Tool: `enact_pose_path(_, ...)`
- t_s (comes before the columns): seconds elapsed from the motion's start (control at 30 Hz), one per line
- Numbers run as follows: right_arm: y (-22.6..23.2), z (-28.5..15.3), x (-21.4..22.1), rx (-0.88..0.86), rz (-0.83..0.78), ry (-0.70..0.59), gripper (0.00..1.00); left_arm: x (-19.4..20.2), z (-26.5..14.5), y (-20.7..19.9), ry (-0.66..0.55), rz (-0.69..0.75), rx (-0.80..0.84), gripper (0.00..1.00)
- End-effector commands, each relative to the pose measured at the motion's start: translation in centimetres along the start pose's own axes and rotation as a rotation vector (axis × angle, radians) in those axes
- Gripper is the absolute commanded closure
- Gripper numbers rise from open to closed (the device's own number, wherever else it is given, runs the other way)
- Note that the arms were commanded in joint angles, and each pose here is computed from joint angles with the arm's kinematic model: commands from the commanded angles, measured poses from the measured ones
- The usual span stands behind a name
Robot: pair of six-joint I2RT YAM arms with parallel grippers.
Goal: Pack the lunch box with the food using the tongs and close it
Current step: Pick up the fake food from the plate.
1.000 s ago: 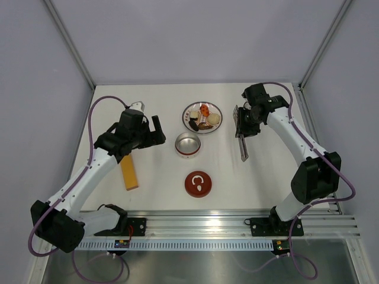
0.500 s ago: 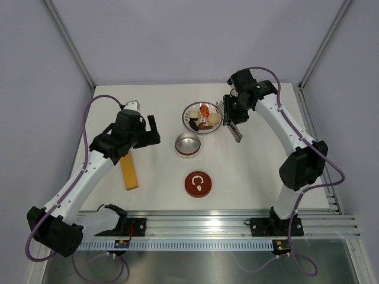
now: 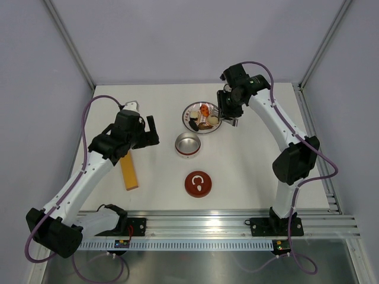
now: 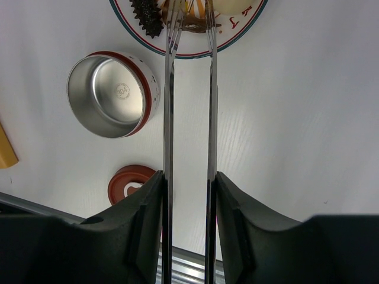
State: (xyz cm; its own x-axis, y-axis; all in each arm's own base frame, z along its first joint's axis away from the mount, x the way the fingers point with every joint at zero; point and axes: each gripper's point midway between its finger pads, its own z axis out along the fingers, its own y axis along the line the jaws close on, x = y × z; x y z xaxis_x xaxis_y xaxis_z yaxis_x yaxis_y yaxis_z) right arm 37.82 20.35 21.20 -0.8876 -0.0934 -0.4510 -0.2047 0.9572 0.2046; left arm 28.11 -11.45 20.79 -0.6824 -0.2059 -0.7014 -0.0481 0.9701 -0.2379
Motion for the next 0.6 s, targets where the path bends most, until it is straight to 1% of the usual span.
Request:
enact_pose_path(0.0,0.9,-0.6,-1.1,-0.006,-0.031,-0.046,0.55,-2.2,-1.2,-0.2,-0.079,-0.004,0.008,0.01)
enact_pose_path(0.07,1.2,-0.2,-0.8,-0.007,-0.039,-0.035,0.53,-2.2,-1.2,-0.1,-0.079,-0.007,0.003,0.01)
enact_pose_path(0.23,1.7,1.2,-0.4,-0.011,-0.058,-0.006,0.53,-1.9,-1.0,0.0,-0.075,-0.019,0.003,0.01)
enact_pose_path(0.57,3.2,2.5,-1.5,-0.063,-0.054,-0.022,0.52,-1.5,-0.8,0.0,-0.061,-0.023,0.0,0.01)
